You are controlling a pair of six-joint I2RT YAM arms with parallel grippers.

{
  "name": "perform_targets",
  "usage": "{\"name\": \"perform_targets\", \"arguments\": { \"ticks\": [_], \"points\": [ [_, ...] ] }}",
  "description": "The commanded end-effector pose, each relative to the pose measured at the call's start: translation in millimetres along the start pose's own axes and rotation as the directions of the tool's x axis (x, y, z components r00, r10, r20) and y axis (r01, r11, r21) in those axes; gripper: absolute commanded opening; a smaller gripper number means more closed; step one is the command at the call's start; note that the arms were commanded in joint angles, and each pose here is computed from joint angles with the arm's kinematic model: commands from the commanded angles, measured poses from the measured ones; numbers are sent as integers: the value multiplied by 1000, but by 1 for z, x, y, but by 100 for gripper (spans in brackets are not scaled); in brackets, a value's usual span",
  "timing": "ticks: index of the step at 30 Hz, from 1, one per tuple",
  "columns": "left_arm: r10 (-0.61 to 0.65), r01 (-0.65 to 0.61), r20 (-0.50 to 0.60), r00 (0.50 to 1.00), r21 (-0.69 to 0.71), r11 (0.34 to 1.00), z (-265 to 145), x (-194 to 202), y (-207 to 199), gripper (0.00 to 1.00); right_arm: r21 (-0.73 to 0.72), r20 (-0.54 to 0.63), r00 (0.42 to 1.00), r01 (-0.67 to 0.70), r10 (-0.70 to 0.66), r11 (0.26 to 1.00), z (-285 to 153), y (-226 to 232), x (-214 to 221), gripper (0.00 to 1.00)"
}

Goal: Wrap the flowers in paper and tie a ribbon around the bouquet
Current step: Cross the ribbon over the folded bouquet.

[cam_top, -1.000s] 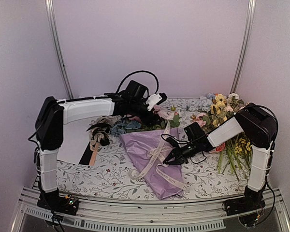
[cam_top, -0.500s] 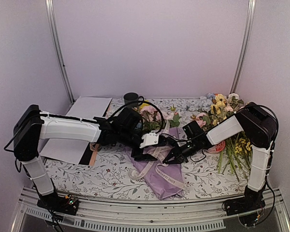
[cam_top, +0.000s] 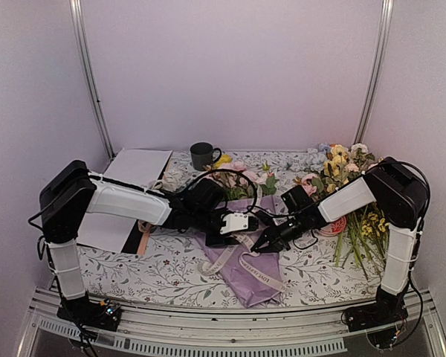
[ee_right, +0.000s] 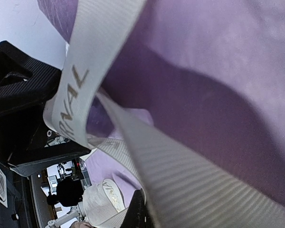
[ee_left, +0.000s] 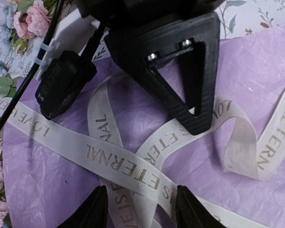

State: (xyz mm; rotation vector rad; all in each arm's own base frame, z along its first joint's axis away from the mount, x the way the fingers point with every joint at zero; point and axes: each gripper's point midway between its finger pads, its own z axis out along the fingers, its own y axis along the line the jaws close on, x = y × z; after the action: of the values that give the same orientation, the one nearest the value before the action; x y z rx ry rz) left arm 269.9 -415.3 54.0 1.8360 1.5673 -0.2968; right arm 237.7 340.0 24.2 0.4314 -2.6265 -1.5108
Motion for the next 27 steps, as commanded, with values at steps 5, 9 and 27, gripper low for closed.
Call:
{"name": "perform_targets", "arguments": {
  "ticks": [5, 9, 27],
  "points": [
    [32, -33, -13, 999, -45, 998, 21, -2, -1, 48, -30, 19, 998, 64, -64, 997, -9, 22, -9, 0],
    [48, -47, 5, 999, -69, 996, 16, -11, 2, 50, -32, 18, 998, 66, -65, 997, -9, 24, -8, 0],
    [63, -72, 86, 994, 111, 991, -1, -33, -15, 66, -28, 12, 998, 62, -62, 998, -9, 20, -4, 0]
  ]
}}
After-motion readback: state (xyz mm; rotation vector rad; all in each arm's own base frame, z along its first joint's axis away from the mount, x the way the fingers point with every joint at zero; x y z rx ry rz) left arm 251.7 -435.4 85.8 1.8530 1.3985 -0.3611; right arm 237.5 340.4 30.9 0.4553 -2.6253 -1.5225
